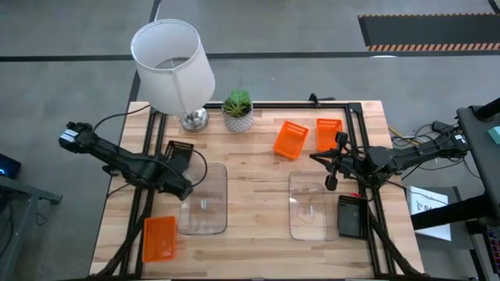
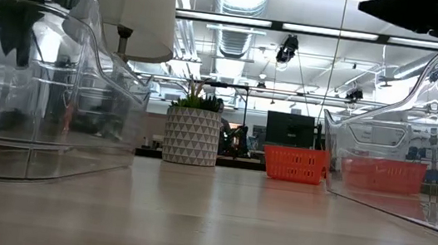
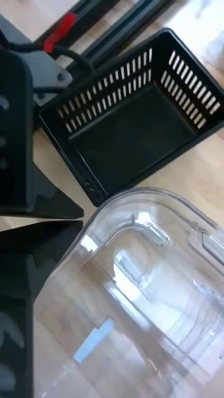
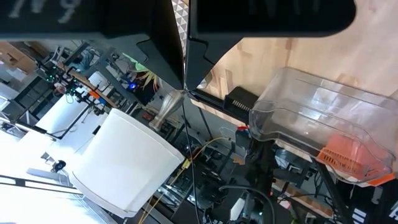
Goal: Stack baskets by color
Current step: Stack the center transparent bin on the left transparent bin, then stack the left black bin on the right stacked black bins
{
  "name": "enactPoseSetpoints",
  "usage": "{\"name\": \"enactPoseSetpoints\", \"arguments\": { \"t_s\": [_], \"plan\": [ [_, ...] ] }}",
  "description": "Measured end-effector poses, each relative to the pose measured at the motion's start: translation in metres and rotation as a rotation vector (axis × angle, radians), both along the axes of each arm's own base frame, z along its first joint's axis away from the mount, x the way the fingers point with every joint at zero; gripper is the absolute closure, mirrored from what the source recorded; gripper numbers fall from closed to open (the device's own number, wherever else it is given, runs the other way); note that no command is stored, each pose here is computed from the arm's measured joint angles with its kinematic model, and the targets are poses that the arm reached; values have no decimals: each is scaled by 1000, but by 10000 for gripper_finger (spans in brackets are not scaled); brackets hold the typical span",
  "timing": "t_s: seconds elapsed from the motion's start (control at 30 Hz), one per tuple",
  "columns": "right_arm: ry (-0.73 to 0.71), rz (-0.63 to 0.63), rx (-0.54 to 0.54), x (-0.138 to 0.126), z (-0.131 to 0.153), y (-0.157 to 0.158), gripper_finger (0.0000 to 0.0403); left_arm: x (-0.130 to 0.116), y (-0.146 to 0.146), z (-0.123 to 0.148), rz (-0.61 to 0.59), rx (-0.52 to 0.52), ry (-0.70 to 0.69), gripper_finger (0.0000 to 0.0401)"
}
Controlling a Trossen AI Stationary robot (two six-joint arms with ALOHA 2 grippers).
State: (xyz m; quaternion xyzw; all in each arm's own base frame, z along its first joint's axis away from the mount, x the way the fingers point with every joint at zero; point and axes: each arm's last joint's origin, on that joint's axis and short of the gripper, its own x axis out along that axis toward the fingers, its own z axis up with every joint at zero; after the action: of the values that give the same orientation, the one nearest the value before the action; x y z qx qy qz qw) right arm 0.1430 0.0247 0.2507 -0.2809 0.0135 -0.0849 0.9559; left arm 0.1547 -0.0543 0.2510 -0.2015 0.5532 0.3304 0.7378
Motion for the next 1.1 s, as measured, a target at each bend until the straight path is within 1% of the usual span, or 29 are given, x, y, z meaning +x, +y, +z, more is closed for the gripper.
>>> {"name": "enactPoseSetpoints", "arguments": {
  "t_s": [0.2,0.27,0.33,0.37,0.4,0.47,0.53,0.6,0.63,0.73,0.83,0.93,1.1],
  "plan": [
    [0,0,3,0,0,0,394,-1,0,1,0,0,0,401],
    [-1,0,3,0,0,0,394,-3,1,3,-1,-14,8,401],
    [0,0,3,0,0,0,394,-3,0,11,-5,-45,21,401],
    [-1,0,2,0,0,0,394,-5,0,17,-30,-59,38,401],
    [-1,0,2,0,0,0,394,-6,0,23,-88,-67,66,401],
    [-1,0,0,0,0,0,394,-8,0,31,-253,-80,123,401],
    [-1,0,1,0,0,0,394,-11,1,33,-411,-67,174,401],
    [-2,0,9,0,0,0,394,-14,4,33,-509,-58,191,401],
    [-2,0,15,0,0,0,394,-16,6,31,-528,-62,199,401],
    [14,1,18,0,-2,0,394,-19,12,25,-528,-84,220,400],
    [20,1,15,0,-2,0,394,-23,14,17,-541,-107,214,386],
    [19,1,14,0,-2,0,394,-21,14,6,-548,-106,196,356],
    [40,1,9,0,-4,0,394,-24,15,-20,-544,-95,276,296]
  ]
}}
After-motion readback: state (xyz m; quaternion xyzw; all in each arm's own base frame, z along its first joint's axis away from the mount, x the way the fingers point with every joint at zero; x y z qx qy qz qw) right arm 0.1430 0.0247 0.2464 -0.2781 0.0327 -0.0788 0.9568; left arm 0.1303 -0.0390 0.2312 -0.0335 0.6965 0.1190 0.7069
